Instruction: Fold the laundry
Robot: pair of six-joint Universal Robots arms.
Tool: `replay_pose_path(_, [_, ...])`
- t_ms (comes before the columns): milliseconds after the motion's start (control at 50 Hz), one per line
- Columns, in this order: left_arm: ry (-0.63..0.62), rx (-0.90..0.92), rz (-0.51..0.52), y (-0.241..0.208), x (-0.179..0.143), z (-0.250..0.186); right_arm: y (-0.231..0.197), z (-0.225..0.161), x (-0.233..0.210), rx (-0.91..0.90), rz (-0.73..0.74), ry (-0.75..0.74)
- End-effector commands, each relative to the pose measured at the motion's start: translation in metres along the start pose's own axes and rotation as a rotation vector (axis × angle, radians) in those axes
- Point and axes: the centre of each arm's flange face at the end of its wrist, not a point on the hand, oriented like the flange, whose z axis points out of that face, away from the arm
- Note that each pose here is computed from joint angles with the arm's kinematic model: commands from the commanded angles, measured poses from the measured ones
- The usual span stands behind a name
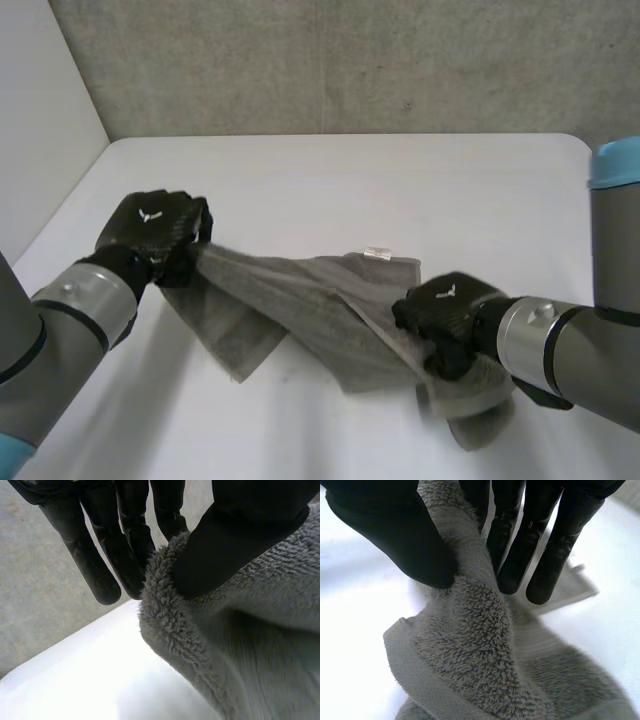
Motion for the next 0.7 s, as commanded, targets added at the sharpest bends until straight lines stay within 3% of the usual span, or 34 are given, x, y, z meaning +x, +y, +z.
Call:
replay_pose_path(20, [0.027, -0.094, 0.048, 0.027, 0.007, 0.002, 0.014, 0.032, 0.008, 0.008, 0.011, 0.003])
replay_pose_path(160, [0.041, -0.13, 0.053, 0.039, 0.01, 0.011, 0.009, 0.039, 0.014, 0.065, -0.017, 0.063])
replay_pose_path(220, [0.039, -0.094, 0.071, 0.033, 0.008, 0.027, -0.009, 0.038, 0.024, 0.143, -0.048, 0.128])
replay_pose_path(260, [0.022, -0.052, 0.085, 0.024, 0.004, 0.041, -0.048, 0.034, 0.043, 0.328, -0.1, 0.245])
replay_pose_path(280, [-0.002, 0.024, 0.107, 0.007, -0.001, 0.055, -0.048, 0.034, 0.043, 0.329, -0.1, 0.246])
replay_pose_path(300, [-0.043, 0.149, 0.124, -0.022, -0.009, 0.07, -0.073, 0.03, 0.055, 0.45, -0.128, 0.33])
replay_pose_path(320, [-0.043, 0.15, 0.124, -0.022, -0.009, 0.07, -0.073, 0.03, 0.056, 0.451, -0.129, 0.331])
replay_pose_path(380, [-0.206, 0.559, 0.124, -0.124, -0.035, 0.083, -0.143, -0.002, 0.09, 0.868, -0.181, 0.616])
replay_pose_path(400, [-0.207, 0.56, 0.124, -0.125, -0.035, 0.083, -0.144, -0.002, 0.091, 0.869, -0.181, 0.617])
replay_pose_path(420, [-0.271, 0.683, 0.108, -0.152, -0.043, 0.079, -0.158, -0.01, 0.095, 0.989, -0.194, 0.664])
replay_pose_path(440, [-0.271, 0.684, 0.108, -0.152, -0.043, 0.079, -0.167, -0.015, 0.097, 1.078, -0.203, 0.693])
replay_pose_path(480, [-0.323, 0.858, 0.065, -0.188, -0.047, 0.06, -0.169, -0.015, 0.098, 1.106, -0.212, 0.696])
replay_pose_path(560, [-0.292, 0.875, 0.052, -0.189, -0.035, 0.048, -0.161, -0.01, 0.097, 1.066, -0.219, 0.668])
replay_pose_path(600, [-0.262, 0.825, 0.051, -0.174, -0.027, 0.047, -0.15, -0.003, 0.094, 0.985, -0.204, 0.619])
replay_pose_path(700, [-0.163, 0.572, 0.079, -0.089, -0.003, 0.044, -0.119, 0.026, 0.081, 0.773, -0.198, 0.448])
